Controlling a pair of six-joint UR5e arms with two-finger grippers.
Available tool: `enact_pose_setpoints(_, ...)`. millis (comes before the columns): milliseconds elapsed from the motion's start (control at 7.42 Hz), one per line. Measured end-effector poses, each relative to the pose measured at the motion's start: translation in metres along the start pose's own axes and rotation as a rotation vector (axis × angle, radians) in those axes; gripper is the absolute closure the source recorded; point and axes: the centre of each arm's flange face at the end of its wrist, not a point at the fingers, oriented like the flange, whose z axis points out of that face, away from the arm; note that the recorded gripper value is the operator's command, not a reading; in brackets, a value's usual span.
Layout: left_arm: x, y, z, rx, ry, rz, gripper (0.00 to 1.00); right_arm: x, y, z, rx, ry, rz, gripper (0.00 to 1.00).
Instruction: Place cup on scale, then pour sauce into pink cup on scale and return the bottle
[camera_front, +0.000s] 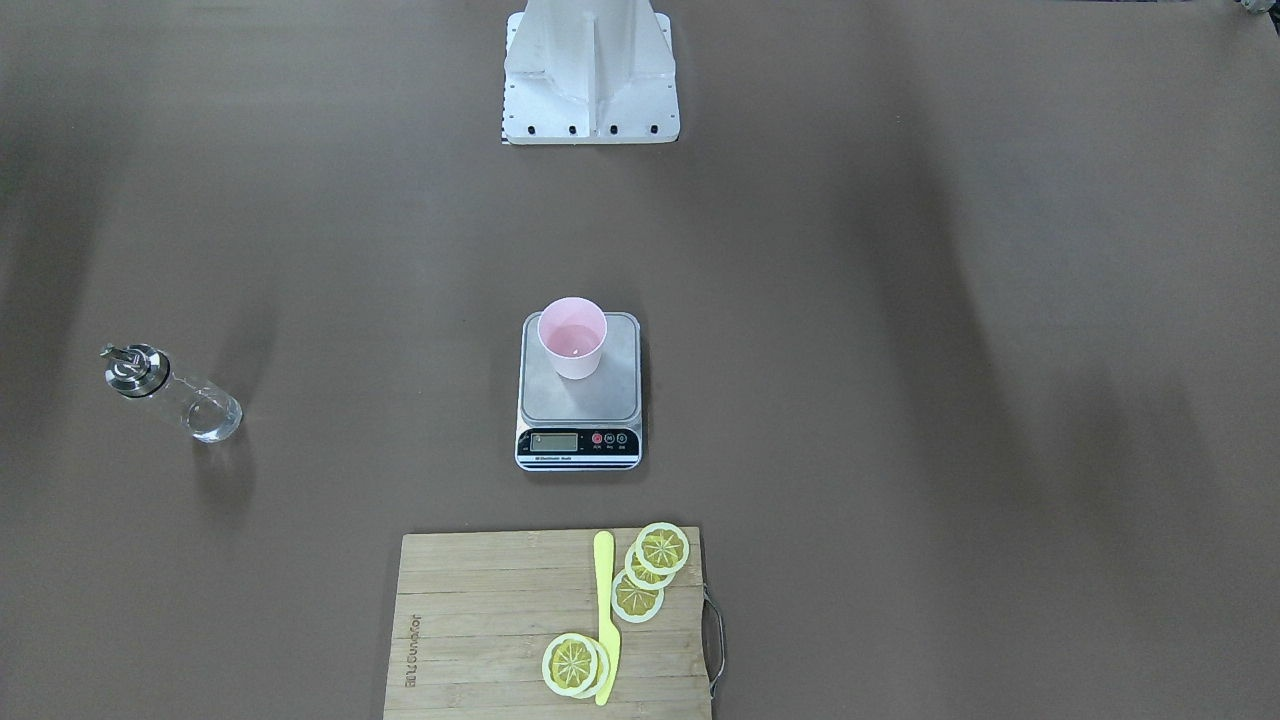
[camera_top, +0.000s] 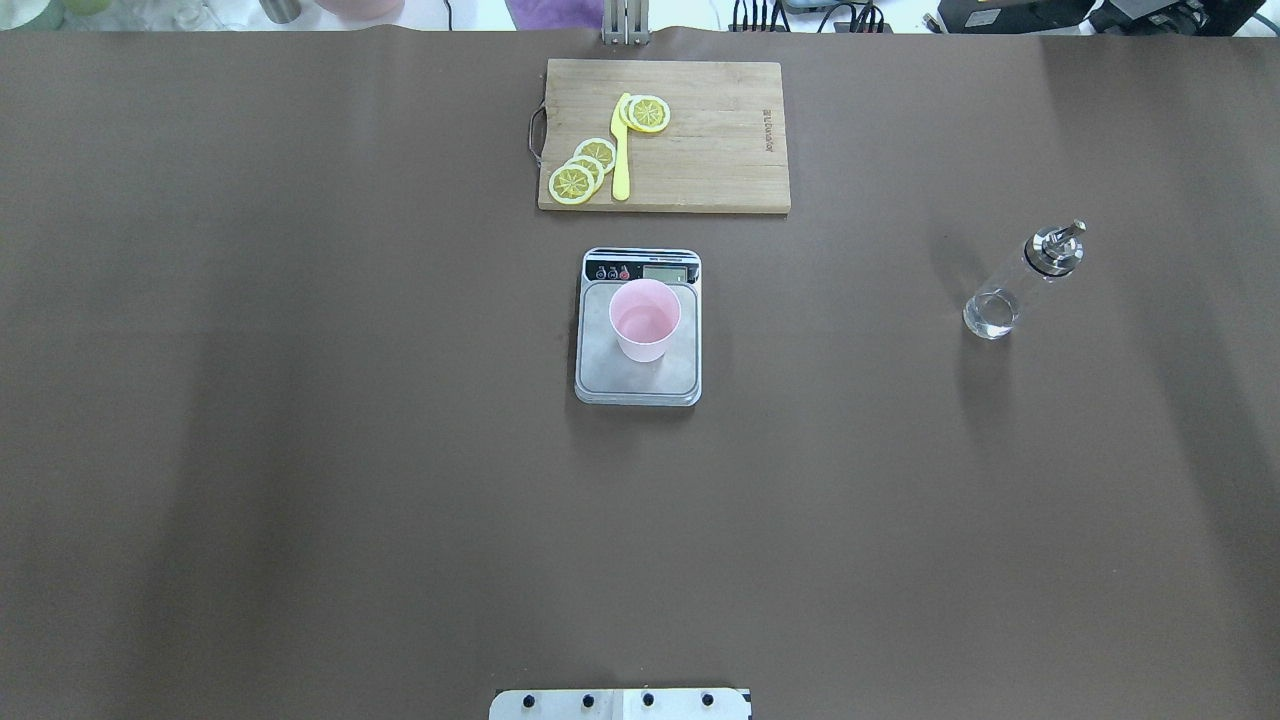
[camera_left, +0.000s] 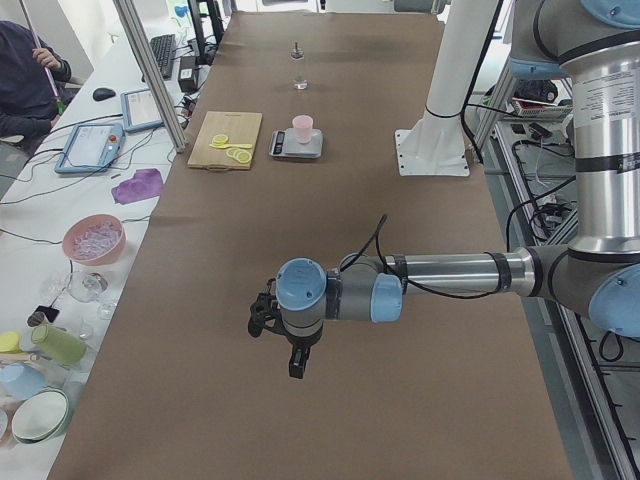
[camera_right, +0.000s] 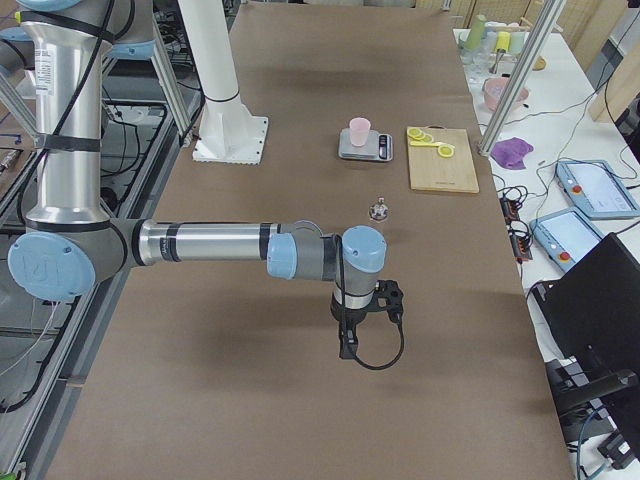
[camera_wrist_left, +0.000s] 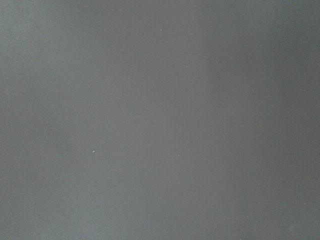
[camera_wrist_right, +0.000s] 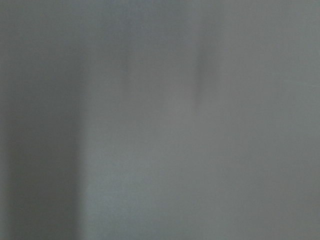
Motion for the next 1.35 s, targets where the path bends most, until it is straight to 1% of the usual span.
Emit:
enact_pose_setpoints(135, 0.014, -0.011, -0.017, -0.019, 0.000, -0.017, 0.02, 0.000, 0.000, -0.001, 0.001, 0.000, -0.001, 0.00)
enact_pose_setpoints(404, 0.024, -0.013, -0.028, -0.042, 0.002, -0.039, 0.02, -0.001, -0.002, -0.002, 0.004, 0.000, -0.003, 0.00)
enact_pose_setpoints(808, 0.018, -0.014, -0.021, -0.060, 0.012, -0.063, 0.02, -0.002, -0.002, -0.003, 0.006, 0.000, -0.004, 0.00)
enact_pose_setpoints(1347, 0.010, -0.009, -0.013, -0.070, 0.004, -0.071, 0.02, -0.002, -0.003, -0.003, 0.007, 0.001, -0.007, 0.00)
